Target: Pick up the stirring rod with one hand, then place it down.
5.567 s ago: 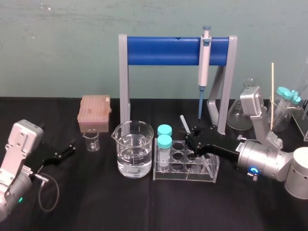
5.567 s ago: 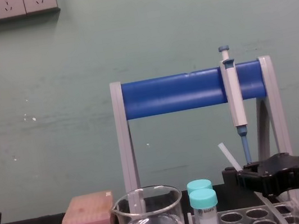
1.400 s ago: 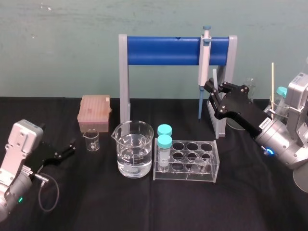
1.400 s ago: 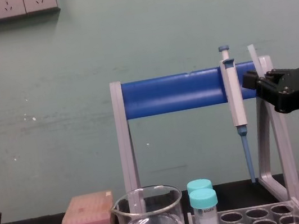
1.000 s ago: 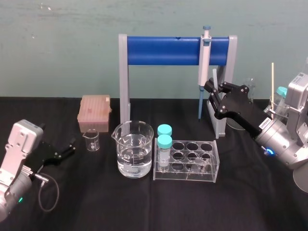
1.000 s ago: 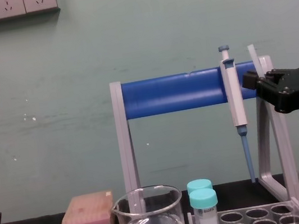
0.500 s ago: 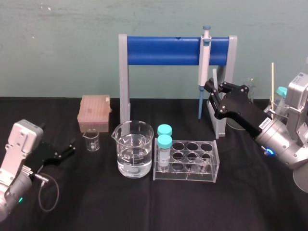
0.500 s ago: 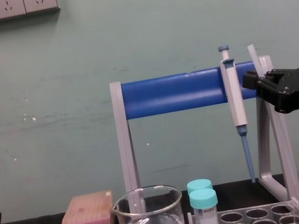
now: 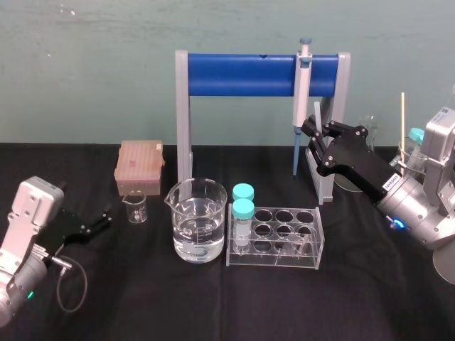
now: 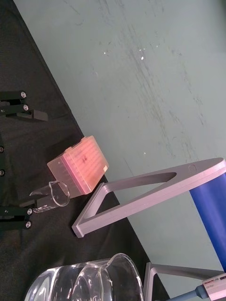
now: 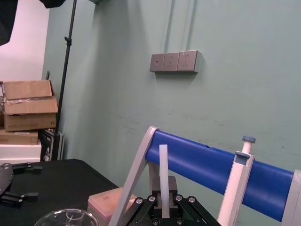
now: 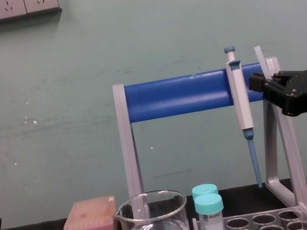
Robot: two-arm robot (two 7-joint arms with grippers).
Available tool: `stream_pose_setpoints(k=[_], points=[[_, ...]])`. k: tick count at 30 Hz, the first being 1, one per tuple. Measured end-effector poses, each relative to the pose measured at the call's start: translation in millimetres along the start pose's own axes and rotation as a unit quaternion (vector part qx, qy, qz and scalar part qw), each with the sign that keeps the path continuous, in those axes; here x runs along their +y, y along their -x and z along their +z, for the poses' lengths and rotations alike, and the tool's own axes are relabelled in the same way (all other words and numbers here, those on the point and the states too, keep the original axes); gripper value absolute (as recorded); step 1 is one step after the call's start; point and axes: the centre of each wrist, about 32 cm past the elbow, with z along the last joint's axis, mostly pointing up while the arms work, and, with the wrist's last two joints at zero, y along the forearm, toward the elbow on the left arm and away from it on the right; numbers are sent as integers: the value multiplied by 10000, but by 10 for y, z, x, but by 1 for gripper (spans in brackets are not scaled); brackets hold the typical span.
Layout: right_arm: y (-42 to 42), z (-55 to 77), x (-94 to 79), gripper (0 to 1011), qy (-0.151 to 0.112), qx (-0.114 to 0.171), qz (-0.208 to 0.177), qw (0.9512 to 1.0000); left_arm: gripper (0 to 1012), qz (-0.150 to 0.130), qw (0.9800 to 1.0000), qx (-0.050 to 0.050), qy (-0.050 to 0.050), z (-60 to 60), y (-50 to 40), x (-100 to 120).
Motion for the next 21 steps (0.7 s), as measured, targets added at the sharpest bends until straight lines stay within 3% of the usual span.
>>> stream_pose_setpoints(k=[21], points=[[0, 0, 0, 75, 0, 0, 0, 10000, 1000, 0, 10000, 0, 0, 0, 0, 0]])
